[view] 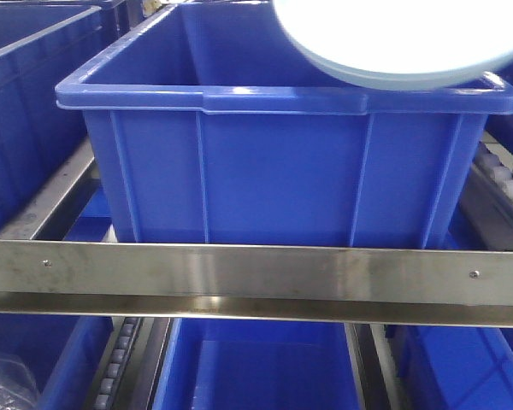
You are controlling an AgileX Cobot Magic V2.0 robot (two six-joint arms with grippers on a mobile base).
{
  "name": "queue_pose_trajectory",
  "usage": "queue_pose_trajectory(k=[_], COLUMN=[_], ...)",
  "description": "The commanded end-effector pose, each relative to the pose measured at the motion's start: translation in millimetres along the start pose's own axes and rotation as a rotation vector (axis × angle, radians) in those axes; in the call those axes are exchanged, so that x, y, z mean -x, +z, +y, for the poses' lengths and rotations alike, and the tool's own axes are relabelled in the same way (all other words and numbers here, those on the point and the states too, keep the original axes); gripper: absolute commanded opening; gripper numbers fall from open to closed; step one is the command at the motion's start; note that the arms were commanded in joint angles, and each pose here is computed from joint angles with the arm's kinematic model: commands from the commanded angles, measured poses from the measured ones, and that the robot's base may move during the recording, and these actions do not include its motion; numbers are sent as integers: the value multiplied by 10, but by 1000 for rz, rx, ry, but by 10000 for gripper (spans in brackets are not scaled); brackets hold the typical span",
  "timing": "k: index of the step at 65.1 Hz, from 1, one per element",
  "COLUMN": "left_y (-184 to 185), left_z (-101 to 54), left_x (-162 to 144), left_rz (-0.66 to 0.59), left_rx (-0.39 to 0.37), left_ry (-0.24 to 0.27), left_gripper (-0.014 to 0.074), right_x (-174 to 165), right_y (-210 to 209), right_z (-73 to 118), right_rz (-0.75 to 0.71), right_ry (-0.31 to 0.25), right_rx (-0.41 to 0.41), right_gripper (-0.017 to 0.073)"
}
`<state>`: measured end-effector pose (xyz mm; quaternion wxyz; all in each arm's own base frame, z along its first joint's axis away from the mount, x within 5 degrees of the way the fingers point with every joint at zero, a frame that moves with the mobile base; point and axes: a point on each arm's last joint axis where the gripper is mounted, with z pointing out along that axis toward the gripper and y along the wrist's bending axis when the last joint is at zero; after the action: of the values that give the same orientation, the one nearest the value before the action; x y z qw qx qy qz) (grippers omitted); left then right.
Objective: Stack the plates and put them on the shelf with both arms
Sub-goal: 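Lower the plates into the blue bin and open the right gripper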
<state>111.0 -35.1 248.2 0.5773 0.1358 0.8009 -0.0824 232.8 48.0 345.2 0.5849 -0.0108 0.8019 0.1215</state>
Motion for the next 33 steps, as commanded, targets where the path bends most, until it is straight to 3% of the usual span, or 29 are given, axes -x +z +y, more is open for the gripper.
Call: queue_pose_trajectory(k=[1, 18, 24, 33], left_y=[-15, -15, -15, -15], left_z=[14, 14, 14, 14], left_x=[174, 174, 174, 174], left_rz=[-109, -109, -109, -109], left_rx=[13, 13, 13, 13], left_ry=[-4, -4, -4, -4], left_gripper=[100, 100, 100, 100], right_x=[393, 626, 671, 722], right_y=[177, 948, 1114, 1223], right_z=[37, 90, 104, 111], right_rz=[-160, -134, -135, -146], right_ry=[11, 65, 64, 64], right_rx=[5, 13, 16, 17], right_gripper=[49, 70, 195, 489])
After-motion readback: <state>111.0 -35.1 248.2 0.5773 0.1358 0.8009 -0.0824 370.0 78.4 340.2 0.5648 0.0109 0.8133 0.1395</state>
